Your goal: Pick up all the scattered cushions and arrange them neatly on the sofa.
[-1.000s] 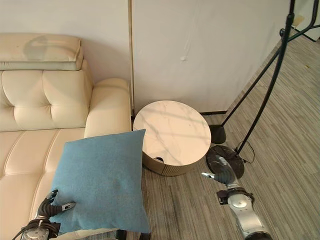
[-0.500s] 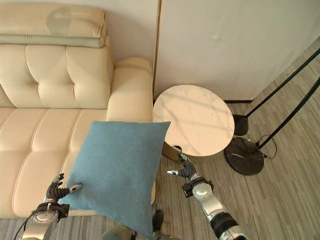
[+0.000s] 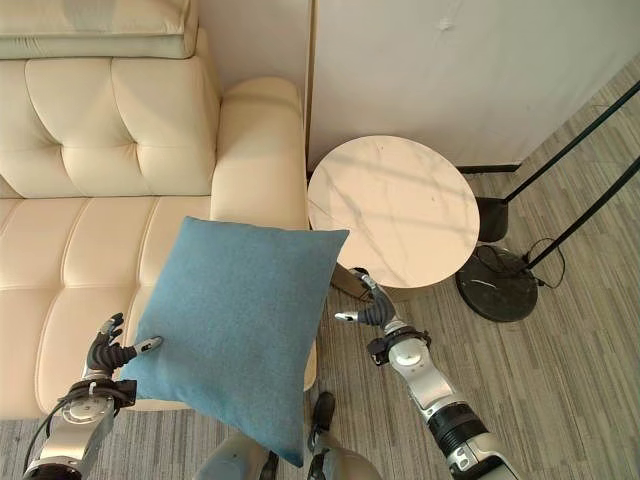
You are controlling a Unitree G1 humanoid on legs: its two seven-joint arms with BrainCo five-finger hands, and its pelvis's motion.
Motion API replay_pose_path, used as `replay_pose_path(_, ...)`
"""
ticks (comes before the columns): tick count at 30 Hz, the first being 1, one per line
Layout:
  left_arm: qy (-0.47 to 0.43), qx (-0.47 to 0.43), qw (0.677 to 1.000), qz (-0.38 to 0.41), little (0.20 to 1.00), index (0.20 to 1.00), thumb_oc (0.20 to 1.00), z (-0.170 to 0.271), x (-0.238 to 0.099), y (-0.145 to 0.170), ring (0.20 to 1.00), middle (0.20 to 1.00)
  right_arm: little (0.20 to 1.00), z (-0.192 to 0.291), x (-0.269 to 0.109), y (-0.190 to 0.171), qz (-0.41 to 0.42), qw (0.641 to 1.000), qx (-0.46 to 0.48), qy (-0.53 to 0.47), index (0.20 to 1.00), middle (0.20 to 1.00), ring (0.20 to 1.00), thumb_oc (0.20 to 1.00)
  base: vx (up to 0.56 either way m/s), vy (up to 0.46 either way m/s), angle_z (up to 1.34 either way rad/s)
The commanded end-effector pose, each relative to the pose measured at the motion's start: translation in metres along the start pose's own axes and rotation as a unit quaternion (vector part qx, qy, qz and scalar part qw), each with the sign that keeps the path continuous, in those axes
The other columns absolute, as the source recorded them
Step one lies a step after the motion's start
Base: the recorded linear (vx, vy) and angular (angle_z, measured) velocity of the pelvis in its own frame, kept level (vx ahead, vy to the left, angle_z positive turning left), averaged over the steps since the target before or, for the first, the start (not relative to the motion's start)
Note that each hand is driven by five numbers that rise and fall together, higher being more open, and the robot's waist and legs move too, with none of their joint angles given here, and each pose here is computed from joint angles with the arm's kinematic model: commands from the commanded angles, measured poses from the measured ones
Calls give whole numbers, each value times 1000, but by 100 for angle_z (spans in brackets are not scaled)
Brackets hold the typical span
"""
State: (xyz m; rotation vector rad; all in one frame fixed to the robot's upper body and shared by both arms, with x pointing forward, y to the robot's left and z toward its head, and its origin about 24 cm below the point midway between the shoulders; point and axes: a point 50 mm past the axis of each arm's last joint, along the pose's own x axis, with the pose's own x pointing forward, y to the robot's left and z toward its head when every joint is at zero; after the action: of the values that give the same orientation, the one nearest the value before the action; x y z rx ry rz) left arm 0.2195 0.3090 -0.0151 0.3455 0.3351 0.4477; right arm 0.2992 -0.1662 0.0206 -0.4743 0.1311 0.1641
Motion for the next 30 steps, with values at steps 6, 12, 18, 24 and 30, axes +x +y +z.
replay_pose_path(6,-25,-12,999,25,1000,1000,1000,6,-1,24,1000,1000,1000,-18,-25,-12,-41,999,20,4,1000,1000,1000,1000,-103,-44,-5)
replay_pose_path(12,-28,-28,999,17,1000,1000,1000,8,0,16,1000,1000,1000,-20,-26,-39,-87,996,11,10,1000,1000,1000,1000,-268,-16,23)
replay_pose_path(18,-17,-40,999,-13,1000,1000,1000,4,-1,-5,1000,1000,1000,-43,-44,-49,-102,993,12,50,1000,1000,1000,1000,-120,135,47)
replay_pose_path(24,-44,13,998,-42,1000,1000,1000,21,11,-15,1000,1000,1000,-59,-56,-62,-129,988,18,81,1000,1000,1000,1000,29,229,91)
replay_pose_path(30,-40,67,996,-39,1000,1000,1000,23,19,-2,1000,1000,1000,-47,-47,-53,-114,991,17,62,1000,1000,1000,1000,10,326,-9)
